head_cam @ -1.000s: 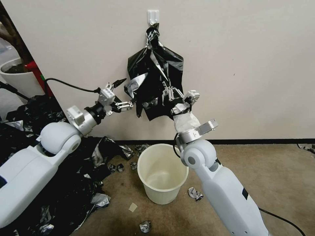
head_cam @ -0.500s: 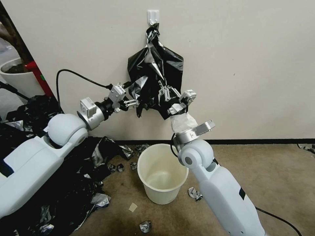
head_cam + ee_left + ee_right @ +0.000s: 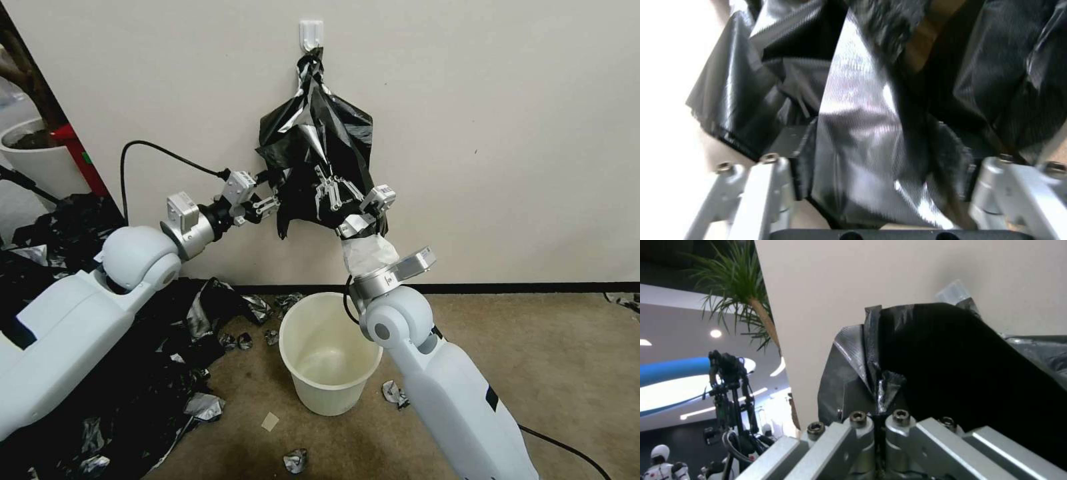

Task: Place a trash bag onto the trash bin.

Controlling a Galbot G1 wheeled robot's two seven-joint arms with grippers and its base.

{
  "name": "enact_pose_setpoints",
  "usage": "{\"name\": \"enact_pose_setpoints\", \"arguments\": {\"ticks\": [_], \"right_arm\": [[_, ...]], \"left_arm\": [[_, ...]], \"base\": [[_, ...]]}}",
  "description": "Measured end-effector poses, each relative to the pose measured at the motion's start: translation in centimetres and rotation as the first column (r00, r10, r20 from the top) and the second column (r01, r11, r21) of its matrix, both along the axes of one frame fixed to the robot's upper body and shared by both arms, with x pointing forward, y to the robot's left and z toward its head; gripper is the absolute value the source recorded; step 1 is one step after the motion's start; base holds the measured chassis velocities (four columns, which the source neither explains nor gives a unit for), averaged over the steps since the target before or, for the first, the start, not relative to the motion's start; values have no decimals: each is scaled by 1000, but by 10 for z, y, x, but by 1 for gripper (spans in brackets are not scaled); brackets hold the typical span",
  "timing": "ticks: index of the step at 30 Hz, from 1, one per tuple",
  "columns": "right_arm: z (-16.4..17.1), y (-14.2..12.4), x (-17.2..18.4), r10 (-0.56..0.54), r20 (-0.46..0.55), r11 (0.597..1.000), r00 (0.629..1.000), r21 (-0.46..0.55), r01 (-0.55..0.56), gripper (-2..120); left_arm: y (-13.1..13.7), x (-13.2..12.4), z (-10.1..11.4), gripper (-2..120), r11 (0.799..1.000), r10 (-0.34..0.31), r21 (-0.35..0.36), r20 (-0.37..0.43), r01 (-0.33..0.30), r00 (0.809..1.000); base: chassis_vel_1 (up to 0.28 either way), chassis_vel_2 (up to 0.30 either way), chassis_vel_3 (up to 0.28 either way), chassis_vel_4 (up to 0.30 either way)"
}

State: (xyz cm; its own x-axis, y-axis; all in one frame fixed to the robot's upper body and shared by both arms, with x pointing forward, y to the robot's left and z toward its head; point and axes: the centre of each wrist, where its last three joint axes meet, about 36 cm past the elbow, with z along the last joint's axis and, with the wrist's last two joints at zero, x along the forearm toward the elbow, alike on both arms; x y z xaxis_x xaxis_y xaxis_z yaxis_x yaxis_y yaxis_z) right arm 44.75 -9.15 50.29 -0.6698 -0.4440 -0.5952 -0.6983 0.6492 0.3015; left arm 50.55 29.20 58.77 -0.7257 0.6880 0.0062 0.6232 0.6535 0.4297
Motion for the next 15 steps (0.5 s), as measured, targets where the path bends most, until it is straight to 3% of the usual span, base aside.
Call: {"name": "enact_pose_setpoints", "arguments": {"ticks": [8, 10, 15], "right_arm": [[4, 1, 1, 4, 8, 1000, 1000, 13, -4, 0], [5, 1, 1, 5, 10, 1000, 1000, 15, -5, 0], [5, 1, 1, 6, 11, 1000, 1000, 18, -6, 0]], "left_arm": [[0, 12, -8, 95, 999, 18, 31, -4, -18, 1000], [0, 13, -9, 93, 999, 19, 33, -5, -19, 1000], [-1, 14, -10, 76, 999, 17, 37, -14, -17, 1000]], "base": [[0, 0, 0, 0], [0, 0, 0, 0], [0, 0, 0, 0]]}}
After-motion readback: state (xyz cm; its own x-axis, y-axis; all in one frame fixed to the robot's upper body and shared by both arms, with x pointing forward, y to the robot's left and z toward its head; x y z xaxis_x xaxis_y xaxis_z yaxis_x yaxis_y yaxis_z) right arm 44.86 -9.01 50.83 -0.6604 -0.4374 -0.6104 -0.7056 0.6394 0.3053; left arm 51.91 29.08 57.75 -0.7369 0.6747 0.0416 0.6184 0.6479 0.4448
